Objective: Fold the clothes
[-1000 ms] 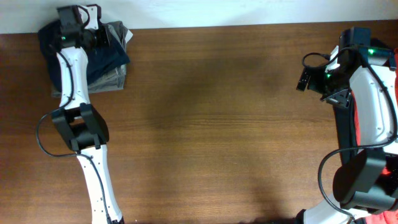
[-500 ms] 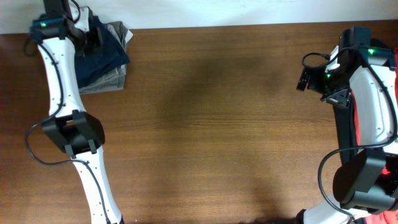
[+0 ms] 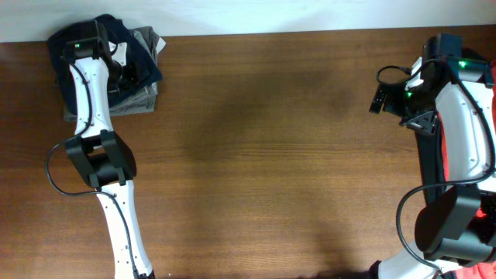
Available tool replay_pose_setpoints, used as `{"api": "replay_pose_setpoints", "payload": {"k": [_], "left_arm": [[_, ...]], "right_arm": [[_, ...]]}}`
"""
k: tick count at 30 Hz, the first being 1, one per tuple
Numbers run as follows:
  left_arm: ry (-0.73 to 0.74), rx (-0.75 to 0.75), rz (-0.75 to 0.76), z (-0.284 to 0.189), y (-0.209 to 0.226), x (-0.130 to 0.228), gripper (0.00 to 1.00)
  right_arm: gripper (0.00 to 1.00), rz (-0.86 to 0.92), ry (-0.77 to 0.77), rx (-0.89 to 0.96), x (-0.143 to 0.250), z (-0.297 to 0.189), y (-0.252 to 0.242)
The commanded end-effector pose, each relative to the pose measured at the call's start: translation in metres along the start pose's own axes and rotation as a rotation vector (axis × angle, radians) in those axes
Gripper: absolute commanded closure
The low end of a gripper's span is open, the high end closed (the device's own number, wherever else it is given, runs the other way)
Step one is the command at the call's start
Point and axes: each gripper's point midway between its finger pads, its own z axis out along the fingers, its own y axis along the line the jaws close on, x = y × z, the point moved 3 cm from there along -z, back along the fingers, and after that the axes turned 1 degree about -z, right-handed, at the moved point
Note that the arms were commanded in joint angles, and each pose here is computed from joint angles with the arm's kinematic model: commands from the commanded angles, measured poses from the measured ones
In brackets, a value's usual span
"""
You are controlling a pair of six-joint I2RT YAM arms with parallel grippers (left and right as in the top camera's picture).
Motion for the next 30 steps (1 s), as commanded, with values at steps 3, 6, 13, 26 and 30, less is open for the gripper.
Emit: {"api": "replay_pose_setpoints", "payload": {"k": [3, 6, 13, 26, 30], "left_arm": [[-0.196, -0.002, 0.036, -0.088, -0.017, -0.032, 0.99], [-0.268, -0.081, 0.033, -0.121, -0.008, -0.041, 0.99], [-0.247, -0.346, -0.103, -0.126, 0.060, -0.033, 0.99], [-0.068, -0.359, -0.259, -0.044, 0.136, 0.010, 1.00], [-0.043, -0.349, -0.259, -0.034, 0.134, 0.015, 0.99]], "right_arm": [[0.01, -0.005, -0.013, 0.011, -0.002, -0.004, -0.002], [0.01, -0.005, -0.013, 0.011, -0.002, -0.004, -0.002], [0.01, -0.006, -0.013, 0.011, -0.002, -0.004, -0.002], [0.01, -0.005, -0.013, 0.012, -0.002, -0.004, -0.002], [0.01, -0.005, -0.013, 0.011, -0.002, -0.004, -0.002]]}}
